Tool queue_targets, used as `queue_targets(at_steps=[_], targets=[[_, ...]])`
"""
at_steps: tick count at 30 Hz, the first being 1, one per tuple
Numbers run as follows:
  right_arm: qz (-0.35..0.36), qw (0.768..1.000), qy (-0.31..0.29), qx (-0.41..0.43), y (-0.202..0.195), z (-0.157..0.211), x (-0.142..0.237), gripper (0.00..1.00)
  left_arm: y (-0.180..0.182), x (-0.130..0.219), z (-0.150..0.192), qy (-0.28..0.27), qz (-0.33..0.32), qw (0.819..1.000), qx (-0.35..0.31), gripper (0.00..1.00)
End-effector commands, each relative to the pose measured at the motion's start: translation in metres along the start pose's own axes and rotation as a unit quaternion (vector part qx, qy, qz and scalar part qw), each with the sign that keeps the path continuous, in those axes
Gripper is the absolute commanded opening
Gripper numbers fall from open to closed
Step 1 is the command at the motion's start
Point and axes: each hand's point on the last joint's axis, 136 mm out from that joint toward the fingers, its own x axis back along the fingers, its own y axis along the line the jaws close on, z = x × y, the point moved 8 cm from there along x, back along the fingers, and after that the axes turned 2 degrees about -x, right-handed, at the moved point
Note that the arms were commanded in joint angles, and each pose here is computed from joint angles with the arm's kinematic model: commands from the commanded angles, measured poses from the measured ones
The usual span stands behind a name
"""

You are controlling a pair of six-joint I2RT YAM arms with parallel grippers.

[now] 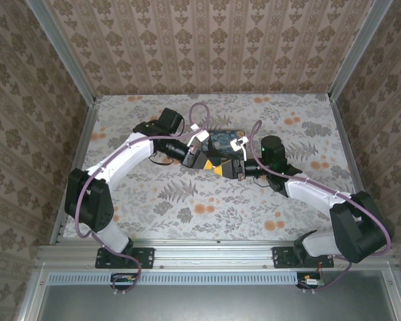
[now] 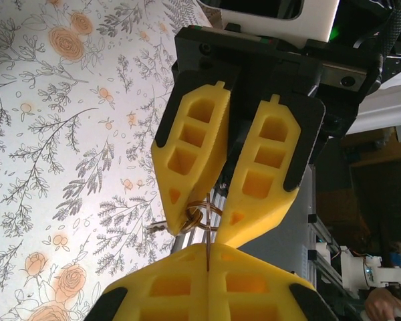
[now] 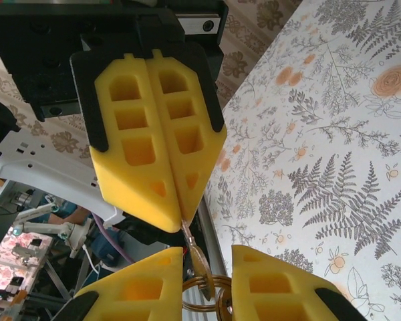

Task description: Unlock the padlock with the key

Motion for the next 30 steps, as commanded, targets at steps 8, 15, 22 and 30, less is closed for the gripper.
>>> queue_targets(at_steps=[8, 15, 22, 30], targets=[[0.018, 0.999, -0.026, 0.035, 0.011, 0.009, 0.011, 0.00, -0.006, 0.018, -0.006, -0.056, 0.009, 0.998, -0.016, 0.00], [0.077, 0.997, 0.010, -0.005, -0.002, 0.008, 0.015, 0.58, -0.013, 0.020, -0.006, -0.063, 0.026, 0.997, -0.031, 0.00], [0.063, 0.996, -0.047, 0.031, 0.012, -0.017, 0.025, 0.61, -0.016, 0.020, -0.003, -0.057, 0.032, 0.997, -0.033, 0.00], [0.026, 0.997, -0.062, 0.031, 0.016, -0.031, 0.014, 0.52, -0.015, 0.020, -0.005, -0.058, 0.035, 0.997, -0.035, 0.00]])
